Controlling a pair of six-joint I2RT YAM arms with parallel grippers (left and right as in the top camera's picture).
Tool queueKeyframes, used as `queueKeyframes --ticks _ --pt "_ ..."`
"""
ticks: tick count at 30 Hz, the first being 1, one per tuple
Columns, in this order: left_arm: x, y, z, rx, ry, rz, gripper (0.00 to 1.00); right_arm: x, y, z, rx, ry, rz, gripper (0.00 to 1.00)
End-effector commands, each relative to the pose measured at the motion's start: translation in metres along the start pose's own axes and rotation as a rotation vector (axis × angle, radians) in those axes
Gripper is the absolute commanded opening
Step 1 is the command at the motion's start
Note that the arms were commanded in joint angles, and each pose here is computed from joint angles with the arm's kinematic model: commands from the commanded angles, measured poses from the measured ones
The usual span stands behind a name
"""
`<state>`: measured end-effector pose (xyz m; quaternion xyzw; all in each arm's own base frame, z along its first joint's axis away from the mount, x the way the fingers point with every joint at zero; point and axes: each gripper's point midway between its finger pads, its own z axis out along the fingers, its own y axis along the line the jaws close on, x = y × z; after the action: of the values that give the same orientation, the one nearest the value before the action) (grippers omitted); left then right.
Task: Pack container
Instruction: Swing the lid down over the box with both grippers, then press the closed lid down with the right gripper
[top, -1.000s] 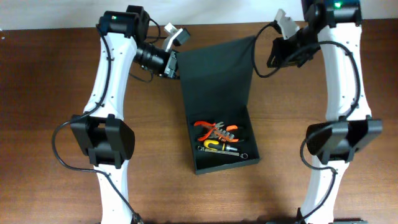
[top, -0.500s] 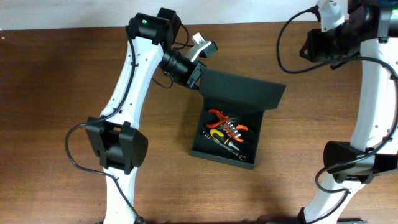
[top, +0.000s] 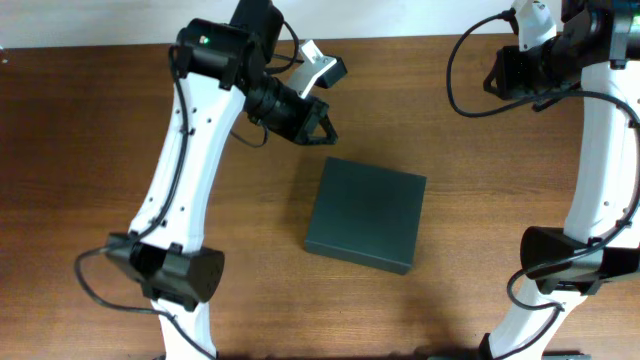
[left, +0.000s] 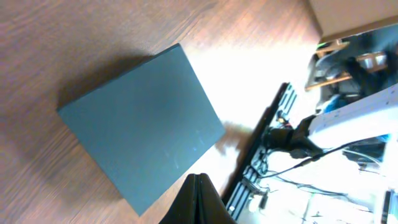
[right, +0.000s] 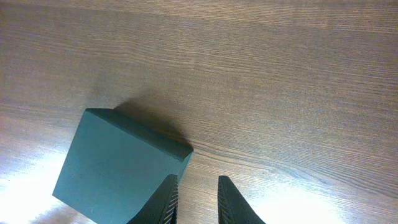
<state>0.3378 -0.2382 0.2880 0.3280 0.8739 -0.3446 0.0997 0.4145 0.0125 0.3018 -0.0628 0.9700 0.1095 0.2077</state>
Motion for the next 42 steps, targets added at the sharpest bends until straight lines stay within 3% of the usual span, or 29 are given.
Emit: queueKeyframes --ticks 1,5,11,16,23,30,35,42 --pt "0.007 0.011 -0.028 -0.213 -0.013 0.034 0.02 0.000 0.003 -0.013 0.011 -0.031 -0.006 0.20" --pt "0.022 0.066 -0.062 -0.553 0.047 0.006 0.02 -0.001 0.015 -0.012 -0.031 -0.033 -0.019 0.20" --pt "0.040 0.121 -0.109 -0.778 0.036 -0.156 0.02 0.009 0.041 -0.019 -0.011 -0.022 -0.034 0.20" --pt "0.053 0.132 -0.131 -0.780 -0.004 -0.248 0.02 0.045 0.059 -0.026 0.027 0.043 -0.053 0.20" --pt "0.064 0.111 -0.151 -0.786 -0.056 -0.244 0.02 0.113 0.071 -0.011 0.014 0.219 -0.026 0.19" --pt "0.097 0.084 -0.154 -0.786 -0.058 -0.243 0.02 0.140 0.086 0.026 -0.005 0.318 -0.067 0.19" --pt "0.119 0.089 -0.137 -0.789 -0.067 -0.240 0.02 0.150 0.114 0.067 -0.029 0.327 -0.144 0.19" --pt "0.159 0.131 -0.070 -0.752 -0.018 -0.334 0.03 0.186 0.129 0.121 -0.043 0.388 -0.189 0.19"
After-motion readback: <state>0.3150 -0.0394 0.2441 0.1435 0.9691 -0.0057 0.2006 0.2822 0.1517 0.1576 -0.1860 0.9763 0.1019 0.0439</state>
